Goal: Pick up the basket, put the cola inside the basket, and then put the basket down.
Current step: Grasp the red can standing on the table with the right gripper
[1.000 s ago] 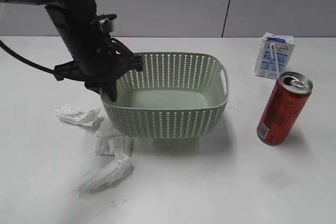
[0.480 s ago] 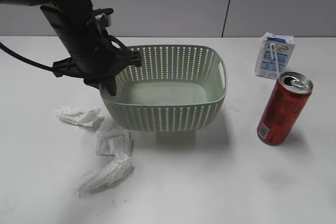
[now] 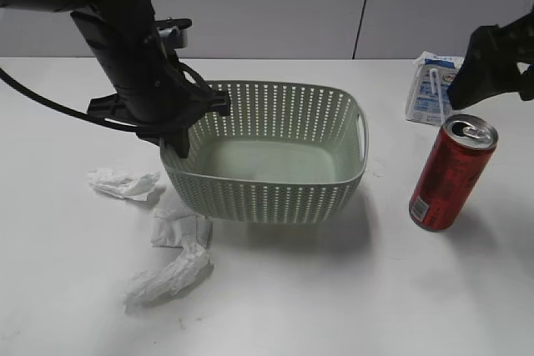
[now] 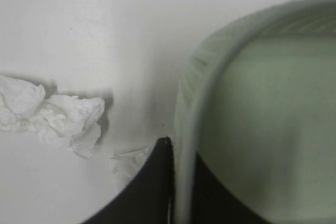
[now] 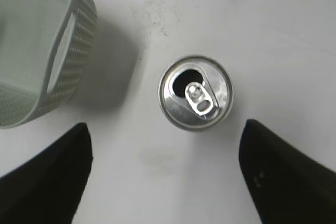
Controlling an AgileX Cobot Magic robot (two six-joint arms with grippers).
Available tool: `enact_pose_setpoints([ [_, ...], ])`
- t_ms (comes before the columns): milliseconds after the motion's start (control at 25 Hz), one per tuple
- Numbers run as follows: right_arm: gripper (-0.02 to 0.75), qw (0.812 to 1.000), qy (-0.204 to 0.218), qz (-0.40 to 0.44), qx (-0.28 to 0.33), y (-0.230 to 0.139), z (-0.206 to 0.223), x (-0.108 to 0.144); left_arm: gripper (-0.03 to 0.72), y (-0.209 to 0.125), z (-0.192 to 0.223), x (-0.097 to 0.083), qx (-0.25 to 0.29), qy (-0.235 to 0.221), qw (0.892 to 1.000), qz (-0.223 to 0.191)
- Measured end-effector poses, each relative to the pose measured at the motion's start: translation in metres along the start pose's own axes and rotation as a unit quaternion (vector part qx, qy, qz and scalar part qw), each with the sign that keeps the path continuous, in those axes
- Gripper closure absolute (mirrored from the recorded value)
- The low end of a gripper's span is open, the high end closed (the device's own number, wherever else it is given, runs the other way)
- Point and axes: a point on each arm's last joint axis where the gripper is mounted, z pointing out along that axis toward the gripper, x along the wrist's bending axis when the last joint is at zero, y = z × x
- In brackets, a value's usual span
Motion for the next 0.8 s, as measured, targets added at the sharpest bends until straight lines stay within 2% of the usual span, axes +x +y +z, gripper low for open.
enact_pose_setpoints([
  [160, 0.059, 0.999, -0.037, 0.007, 0.026, 0.005, 0.023, -0.008, 0.691, 0.0, 0.0, 0.0, -0.001, 0.0, 1.0, 0.0],
  [320, 0.059, 0.998, -0.035, 0.022, 0.05, 0.006, 0.043, -0.008, 0.691, 0.001, 0.0, 0.0, -0.003, -0.001, 1.0, 0.001],
  [480, 0.059, 0.998, -0.017, 0.038, 0.039, 0.009, 0.049, -0.005, 0.691, 0.001, 0.0, 0.0, -0.005, -0.002, 1.0, 0.002],
  [800, 0.059, 0.997, -0.031, 0.03, 0.068, 0.008, 0.071, -0.009, 0.691, 0.001, 0.0, 0.0, -0.007, -0.002, 1.0, 0.002],
])
